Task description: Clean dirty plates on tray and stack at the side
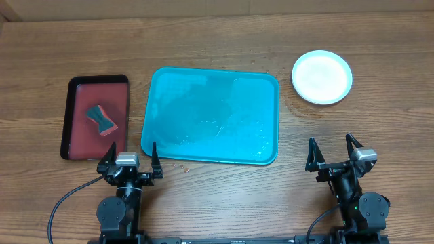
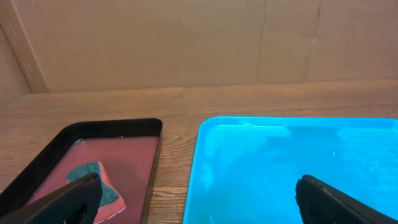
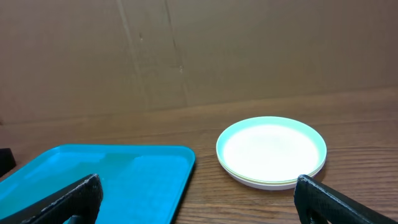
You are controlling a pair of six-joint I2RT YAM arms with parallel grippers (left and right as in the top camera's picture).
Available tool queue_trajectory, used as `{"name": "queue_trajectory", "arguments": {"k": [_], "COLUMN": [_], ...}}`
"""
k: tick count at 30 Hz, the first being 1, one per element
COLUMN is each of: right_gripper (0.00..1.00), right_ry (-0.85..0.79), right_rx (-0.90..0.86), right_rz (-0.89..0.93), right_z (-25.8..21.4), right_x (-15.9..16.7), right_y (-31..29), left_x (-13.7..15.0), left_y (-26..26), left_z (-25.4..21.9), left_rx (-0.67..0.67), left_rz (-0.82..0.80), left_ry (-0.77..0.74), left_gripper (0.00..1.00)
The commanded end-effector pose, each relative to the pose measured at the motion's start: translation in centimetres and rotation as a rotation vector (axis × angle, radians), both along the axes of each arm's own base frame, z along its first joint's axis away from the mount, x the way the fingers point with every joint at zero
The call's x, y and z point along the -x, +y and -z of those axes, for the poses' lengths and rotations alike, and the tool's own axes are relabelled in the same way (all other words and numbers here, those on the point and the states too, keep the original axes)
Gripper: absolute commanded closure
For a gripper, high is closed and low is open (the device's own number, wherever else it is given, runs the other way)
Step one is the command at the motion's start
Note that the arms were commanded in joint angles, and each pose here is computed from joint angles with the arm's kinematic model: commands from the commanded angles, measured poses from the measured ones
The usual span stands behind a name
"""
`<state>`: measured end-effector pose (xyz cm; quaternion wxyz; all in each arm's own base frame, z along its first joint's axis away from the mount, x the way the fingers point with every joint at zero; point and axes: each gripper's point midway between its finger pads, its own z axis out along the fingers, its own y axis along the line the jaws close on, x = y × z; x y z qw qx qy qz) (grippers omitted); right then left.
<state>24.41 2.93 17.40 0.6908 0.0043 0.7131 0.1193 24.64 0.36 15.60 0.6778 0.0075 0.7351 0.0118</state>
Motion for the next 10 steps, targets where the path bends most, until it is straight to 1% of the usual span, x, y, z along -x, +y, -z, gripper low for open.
{"name": "queue_trajectory", "arguments": {"k": [1, 10], "right_gripper": [0.0, 0.0], "right_ry": [-0.003, -0.003], "right_rx": [0.0, 0.0], "right_rz": [0.002, 0.002], "right_z": [0.18, 0.18], "right_x": [-0.01, -0.01], "right_y": [0.01, 0.01], "left_x": [0.03, 0.03], "left_y": [0.0, 0.0], "left_z": [0.02, 0.03], "left_rx": [-0.02, -0.02], "left_rz": [-0.001, -0.001], "left_ry": [-0.004, -0.004], "left_gripper": [0.0, 0.0]}}
